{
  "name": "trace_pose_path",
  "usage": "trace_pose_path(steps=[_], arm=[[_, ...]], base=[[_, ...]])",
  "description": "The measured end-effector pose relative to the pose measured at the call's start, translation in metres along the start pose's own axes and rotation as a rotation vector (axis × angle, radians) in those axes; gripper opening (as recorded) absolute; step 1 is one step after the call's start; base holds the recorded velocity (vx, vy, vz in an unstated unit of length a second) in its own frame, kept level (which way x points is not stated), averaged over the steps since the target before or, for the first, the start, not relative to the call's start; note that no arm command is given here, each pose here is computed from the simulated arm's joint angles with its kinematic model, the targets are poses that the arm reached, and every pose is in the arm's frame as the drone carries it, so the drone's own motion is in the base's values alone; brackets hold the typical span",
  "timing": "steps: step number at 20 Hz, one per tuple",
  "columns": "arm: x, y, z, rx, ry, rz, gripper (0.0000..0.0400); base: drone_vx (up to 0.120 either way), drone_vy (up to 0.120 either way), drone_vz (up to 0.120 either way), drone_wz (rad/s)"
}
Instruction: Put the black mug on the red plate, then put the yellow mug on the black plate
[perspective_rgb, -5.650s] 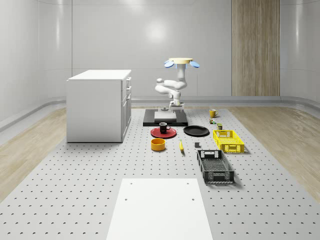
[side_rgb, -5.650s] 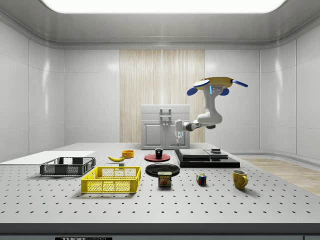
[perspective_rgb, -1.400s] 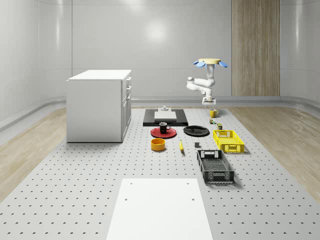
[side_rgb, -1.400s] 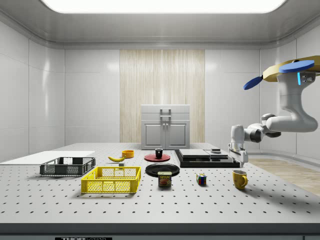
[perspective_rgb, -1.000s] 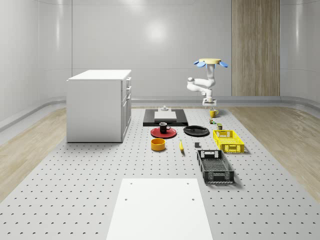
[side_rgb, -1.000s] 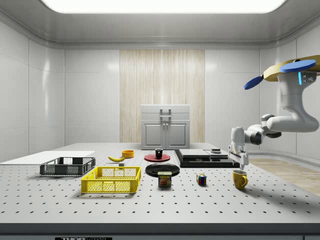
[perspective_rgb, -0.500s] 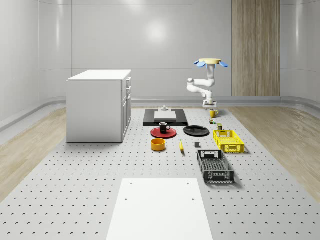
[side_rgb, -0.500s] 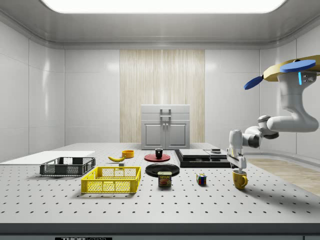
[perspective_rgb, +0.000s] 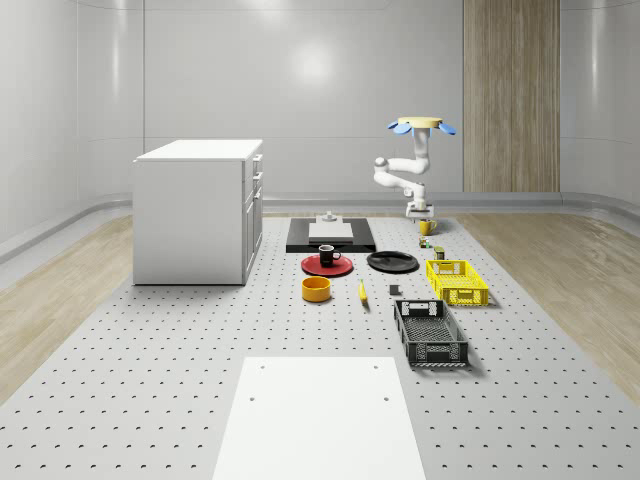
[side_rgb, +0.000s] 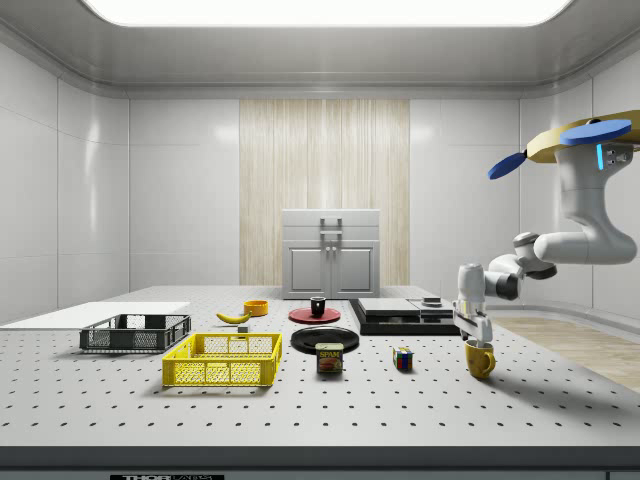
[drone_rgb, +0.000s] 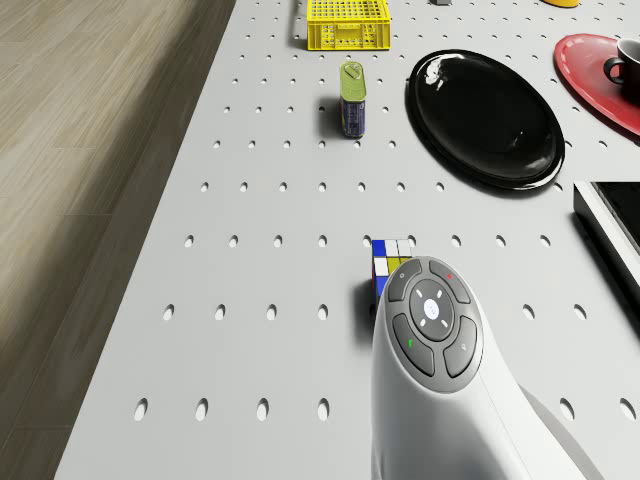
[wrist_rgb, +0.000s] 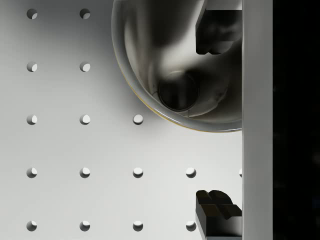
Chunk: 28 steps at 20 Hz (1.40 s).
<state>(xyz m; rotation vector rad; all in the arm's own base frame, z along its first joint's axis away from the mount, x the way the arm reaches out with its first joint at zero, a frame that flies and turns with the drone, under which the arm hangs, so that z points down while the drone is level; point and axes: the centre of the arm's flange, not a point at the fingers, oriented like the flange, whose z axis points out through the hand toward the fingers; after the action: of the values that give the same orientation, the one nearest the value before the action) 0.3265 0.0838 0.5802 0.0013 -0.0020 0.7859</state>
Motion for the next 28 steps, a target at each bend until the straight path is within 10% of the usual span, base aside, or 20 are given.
trace_pose_path(steps=[2, 6, 10, 28], arm=[[0.001, 0.001, 0.001, 0.000, 0.000, 0.000, 0.0400], [0.001, 0.001, 0.002, 0.000, 0.000, 0.000, 0.0226], [0.002, 0.001, 0.002, 0.000, 0.000, 0.000, 0.0153], [0.002, 0.001, -0.041, 0.000, 0.000, 0.000, 0.0110]], base=[[0.000, 0.000, 0.000, 0.000], [0.000, 0.000, 0.000, 0.000], [0.000, 0.000, 0.000, 0.000], [0.022, -0.020, 0.062, 0.000]])
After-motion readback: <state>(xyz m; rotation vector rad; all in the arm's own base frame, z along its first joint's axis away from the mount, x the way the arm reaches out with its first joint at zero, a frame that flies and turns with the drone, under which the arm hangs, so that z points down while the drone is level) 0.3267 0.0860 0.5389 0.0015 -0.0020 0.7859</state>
